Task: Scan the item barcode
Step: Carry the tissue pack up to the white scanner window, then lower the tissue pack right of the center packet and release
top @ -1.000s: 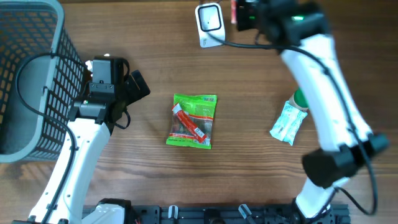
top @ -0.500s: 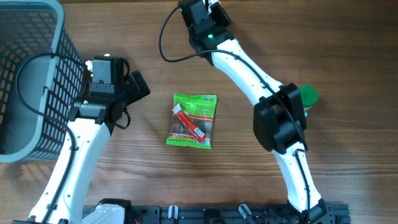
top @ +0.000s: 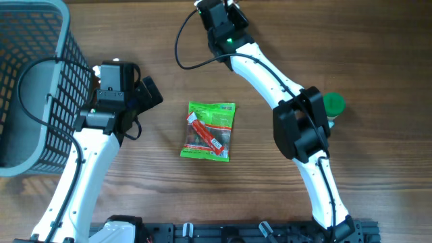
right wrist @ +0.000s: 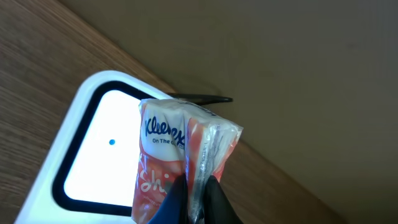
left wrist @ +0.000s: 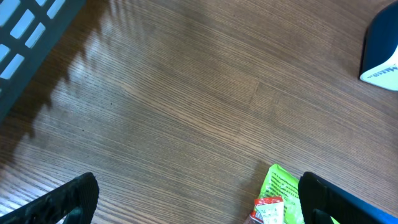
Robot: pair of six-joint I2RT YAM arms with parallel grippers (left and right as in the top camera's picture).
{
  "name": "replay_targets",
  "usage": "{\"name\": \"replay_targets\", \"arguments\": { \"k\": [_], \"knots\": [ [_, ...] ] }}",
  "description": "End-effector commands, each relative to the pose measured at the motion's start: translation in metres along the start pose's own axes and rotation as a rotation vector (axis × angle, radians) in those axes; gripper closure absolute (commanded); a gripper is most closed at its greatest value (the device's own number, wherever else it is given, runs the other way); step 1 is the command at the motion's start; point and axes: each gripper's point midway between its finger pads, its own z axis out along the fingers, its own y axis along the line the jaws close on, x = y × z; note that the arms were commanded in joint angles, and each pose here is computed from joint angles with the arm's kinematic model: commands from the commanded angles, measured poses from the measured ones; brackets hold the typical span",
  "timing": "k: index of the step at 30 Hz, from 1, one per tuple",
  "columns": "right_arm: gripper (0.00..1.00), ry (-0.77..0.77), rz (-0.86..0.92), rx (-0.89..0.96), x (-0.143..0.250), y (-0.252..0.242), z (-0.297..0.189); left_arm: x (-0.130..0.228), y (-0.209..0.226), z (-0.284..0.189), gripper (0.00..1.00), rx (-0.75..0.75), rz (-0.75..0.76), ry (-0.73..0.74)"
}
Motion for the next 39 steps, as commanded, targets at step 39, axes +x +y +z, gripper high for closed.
{"name": "replay_targets", "arguments": {
  "k": [39],
  "knots": [
    [0.96, 0.833, 0.553, -0.576, 0.270, -0.025, -0.107, -0.005, 0.002, -0.001, 0.00, -0.008, -0.005, -0.012]
  ]
}}
